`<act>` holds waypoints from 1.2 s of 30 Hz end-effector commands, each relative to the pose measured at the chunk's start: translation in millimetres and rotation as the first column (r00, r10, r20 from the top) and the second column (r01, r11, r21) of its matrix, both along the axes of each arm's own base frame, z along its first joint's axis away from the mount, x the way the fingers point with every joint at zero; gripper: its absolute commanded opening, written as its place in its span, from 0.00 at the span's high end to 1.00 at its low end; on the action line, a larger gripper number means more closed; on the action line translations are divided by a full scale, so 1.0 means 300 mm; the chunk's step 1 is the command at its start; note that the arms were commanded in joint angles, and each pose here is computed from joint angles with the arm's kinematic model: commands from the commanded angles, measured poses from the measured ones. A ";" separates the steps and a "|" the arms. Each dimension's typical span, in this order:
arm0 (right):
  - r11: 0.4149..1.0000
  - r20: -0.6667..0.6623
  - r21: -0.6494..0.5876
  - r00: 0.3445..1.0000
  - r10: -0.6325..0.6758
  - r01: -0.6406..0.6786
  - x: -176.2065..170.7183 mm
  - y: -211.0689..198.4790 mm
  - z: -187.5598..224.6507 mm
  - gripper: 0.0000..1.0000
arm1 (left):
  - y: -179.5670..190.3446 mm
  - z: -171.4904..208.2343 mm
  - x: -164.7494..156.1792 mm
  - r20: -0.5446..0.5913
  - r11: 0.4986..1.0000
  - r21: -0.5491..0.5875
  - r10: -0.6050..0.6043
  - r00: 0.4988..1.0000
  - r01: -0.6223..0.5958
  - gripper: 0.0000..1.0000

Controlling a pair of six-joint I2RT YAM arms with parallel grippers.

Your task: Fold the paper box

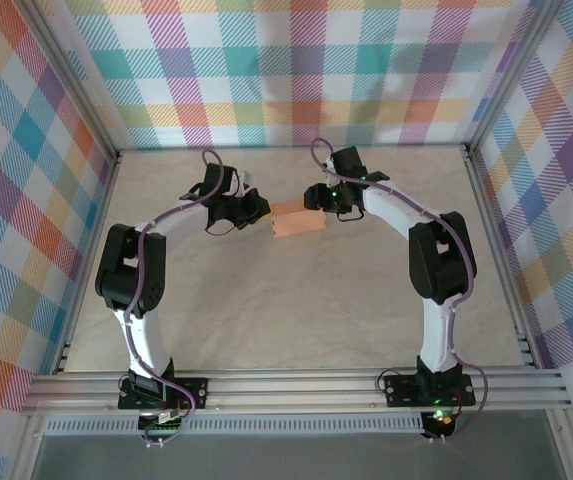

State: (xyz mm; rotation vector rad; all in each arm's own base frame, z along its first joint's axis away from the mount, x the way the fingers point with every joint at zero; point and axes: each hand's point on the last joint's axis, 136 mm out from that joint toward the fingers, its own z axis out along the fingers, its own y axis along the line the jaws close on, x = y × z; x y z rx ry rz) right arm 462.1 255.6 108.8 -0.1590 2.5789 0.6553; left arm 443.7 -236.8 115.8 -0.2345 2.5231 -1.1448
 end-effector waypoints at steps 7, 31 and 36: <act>0.999 -0.089 -0.005 0.995 0.038 -0.039 -0.086 0.023 -0.029 0.46 | 0.060 -0.161 -0.069 -0.152 0.992 0.124 0.059 0.987 -0.040 0.62; 0.997 0.076 0.045 0.994 -0.073 0.070 -0.184 -0.147 0.138 0.04 | 0.010 0.246 0.016 0.565 0.829 0.494 -0.535 0.628 0.262 0.00; 0.996 0.060 0.022 0.995 -0.083 0.081 -0.257 -0.214 0.098 0.04 | -0.025 0.137 -0.037 0.447 0.634 0.608 -0.771 0.454 0.478 0.00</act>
